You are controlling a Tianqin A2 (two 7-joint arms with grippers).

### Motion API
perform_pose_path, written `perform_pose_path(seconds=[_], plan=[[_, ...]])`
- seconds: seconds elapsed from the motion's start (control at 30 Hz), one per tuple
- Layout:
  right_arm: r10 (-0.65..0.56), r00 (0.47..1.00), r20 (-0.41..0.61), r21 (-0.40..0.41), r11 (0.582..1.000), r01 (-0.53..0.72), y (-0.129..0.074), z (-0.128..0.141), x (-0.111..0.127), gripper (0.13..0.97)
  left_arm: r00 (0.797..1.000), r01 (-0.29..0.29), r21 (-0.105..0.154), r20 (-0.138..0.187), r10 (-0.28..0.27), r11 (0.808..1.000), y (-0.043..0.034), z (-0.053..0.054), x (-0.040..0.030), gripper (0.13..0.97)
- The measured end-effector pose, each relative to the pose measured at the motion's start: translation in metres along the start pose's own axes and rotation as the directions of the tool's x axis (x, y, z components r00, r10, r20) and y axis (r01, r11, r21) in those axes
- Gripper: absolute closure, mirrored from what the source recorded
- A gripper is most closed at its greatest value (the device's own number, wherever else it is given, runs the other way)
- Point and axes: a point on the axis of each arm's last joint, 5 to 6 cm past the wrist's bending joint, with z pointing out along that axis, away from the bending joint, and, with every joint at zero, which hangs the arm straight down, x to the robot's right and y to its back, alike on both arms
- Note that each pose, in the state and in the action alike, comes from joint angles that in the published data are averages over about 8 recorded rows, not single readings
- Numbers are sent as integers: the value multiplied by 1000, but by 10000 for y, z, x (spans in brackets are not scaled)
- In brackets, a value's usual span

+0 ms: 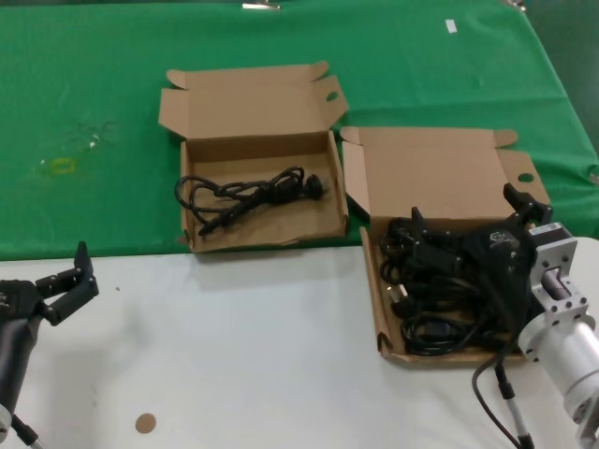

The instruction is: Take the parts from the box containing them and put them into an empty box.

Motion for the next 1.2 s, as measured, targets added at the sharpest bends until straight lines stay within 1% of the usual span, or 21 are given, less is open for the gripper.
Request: perform_pose_path(seconds=[1.2], plan=[[0,1000,0,0,1000,0,0,0,0,130,1000,0,0,0,0,1000,0,0,0,132]])
